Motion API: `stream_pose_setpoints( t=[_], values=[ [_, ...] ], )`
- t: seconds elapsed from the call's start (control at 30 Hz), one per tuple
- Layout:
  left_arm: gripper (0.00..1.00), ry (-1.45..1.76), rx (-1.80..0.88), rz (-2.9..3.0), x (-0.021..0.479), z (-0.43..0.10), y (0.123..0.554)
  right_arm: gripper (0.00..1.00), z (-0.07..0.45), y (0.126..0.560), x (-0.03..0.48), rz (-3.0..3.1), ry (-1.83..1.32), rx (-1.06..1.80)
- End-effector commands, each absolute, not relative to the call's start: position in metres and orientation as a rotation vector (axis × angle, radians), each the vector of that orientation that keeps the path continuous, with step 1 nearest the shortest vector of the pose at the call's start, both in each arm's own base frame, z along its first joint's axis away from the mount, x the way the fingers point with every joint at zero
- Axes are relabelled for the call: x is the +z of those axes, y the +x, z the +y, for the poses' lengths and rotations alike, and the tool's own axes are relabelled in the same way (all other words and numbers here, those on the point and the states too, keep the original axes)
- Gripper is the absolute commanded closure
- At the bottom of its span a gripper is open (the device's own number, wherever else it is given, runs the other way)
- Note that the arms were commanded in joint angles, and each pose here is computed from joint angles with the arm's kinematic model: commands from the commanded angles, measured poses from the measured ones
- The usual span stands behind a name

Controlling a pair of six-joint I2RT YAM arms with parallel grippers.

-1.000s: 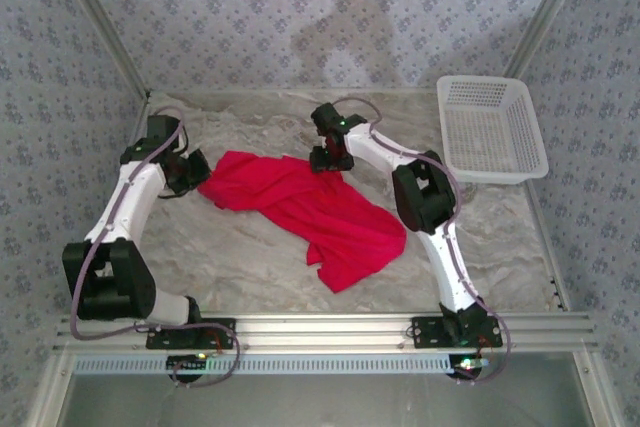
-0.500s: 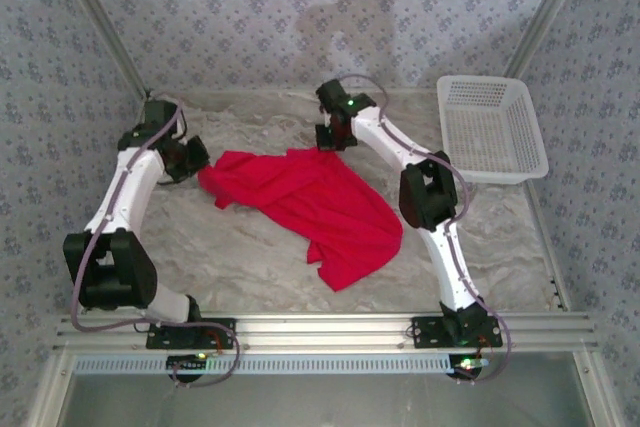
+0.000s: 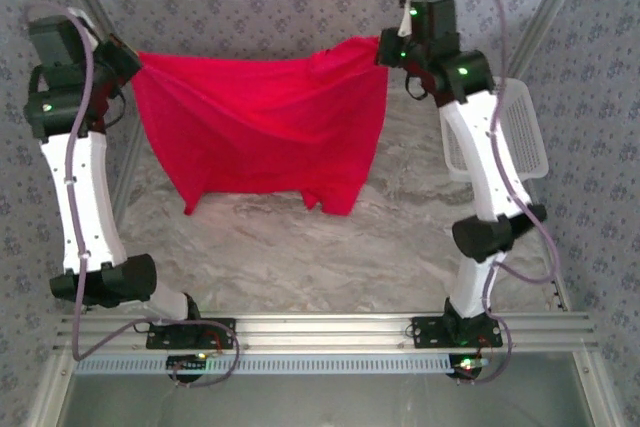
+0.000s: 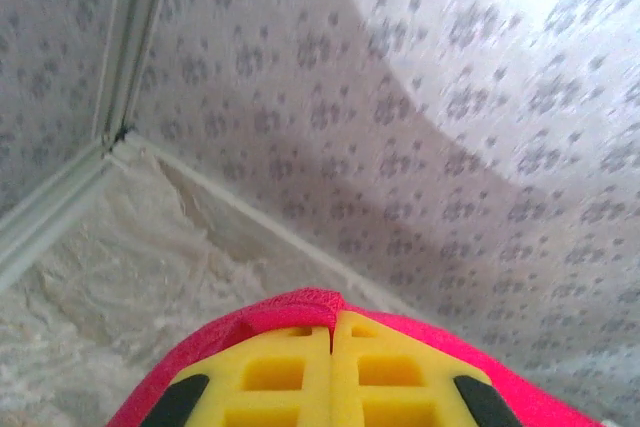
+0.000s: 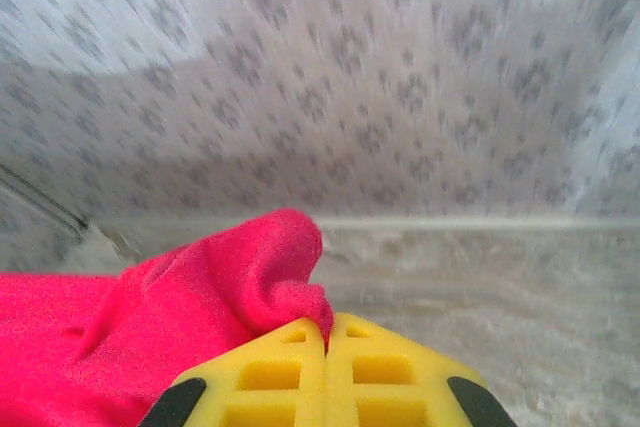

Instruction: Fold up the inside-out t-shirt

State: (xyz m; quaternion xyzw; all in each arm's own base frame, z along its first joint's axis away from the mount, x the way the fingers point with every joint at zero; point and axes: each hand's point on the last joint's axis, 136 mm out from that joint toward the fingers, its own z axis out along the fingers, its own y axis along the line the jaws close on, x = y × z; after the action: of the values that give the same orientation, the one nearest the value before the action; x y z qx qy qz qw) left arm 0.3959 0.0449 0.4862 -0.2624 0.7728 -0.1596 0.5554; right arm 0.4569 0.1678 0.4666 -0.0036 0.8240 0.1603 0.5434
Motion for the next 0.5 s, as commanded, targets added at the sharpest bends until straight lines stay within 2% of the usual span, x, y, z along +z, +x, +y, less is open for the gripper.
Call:
stream_pose_setpoints(
  t=[0.0,0.27,0.37,0.47],
  values=[
    [1.0,-0.596,-0.365,1.698,0.54,0.046,0.354,1.0,0.145,0.424,0.524,1.804,0.035,0.354],
    [1.0,-0.527,-0.339,1.487,0.607,0.041,0.28,1.0,0.097,0.333,0.598,1.566,0.121,0.383],
    [1.0,-0.486,-0.373,1.477,0.613,0.033,0.279,1.0,0.091,0.326,0.605,1.542,0.106,0.347],
    [1.0,-0.476,-0.4,1.549,0.595,0.03,0.306,1.0,0.089,0.343,0.599,1.56,0.114,0.313]
  ],
)
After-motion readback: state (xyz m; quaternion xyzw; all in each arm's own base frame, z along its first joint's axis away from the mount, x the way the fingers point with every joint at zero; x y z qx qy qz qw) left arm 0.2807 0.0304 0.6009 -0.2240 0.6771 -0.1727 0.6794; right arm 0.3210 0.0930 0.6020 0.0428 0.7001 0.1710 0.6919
